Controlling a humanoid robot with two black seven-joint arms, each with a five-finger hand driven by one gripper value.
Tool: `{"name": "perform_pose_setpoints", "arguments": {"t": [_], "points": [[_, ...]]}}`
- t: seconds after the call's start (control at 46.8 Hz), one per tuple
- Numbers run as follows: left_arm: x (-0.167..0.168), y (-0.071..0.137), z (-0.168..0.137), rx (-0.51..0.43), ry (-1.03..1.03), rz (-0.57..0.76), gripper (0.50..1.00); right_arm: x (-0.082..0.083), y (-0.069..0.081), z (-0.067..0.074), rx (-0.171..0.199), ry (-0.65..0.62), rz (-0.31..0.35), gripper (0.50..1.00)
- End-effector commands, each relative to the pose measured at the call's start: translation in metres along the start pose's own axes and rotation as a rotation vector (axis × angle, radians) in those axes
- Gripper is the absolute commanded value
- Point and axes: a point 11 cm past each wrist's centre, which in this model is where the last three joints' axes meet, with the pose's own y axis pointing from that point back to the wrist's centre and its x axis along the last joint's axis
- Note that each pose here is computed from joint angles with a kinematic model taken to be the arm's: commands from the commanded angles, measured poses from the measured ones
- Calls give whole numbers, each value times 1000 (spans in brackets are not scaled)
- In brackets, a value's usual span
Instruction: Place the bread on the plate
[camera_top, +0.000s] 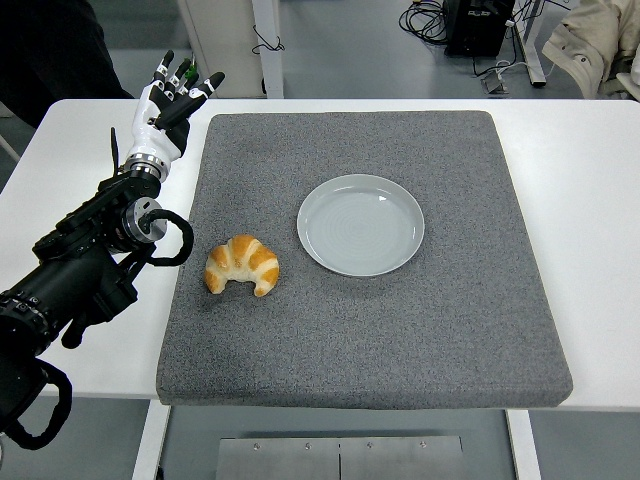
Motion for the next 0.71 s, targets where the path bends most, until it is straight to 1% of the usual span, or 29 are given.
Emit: {"name": "perform_pose_setpoints", "arguments": {"t": [0.0, 0.278, 0.491, 0.684], "points": [[0, 0, 0, 0, 3, 2, 981, 0, 0, 0, 0, 0, 0, 1000], [1, -1, 3, -10, 9, 8, 981, 0, 0, 0, 0, 0, 0, 1000], [-2, -1, 0, 8, -11, 1, 980, 0, 0, 0, 0, 0, 0, 1000], [1, -3, 8, -4, -31, -3, 980, 0, 0, 0, 0, 0, 0, 1000]]}}
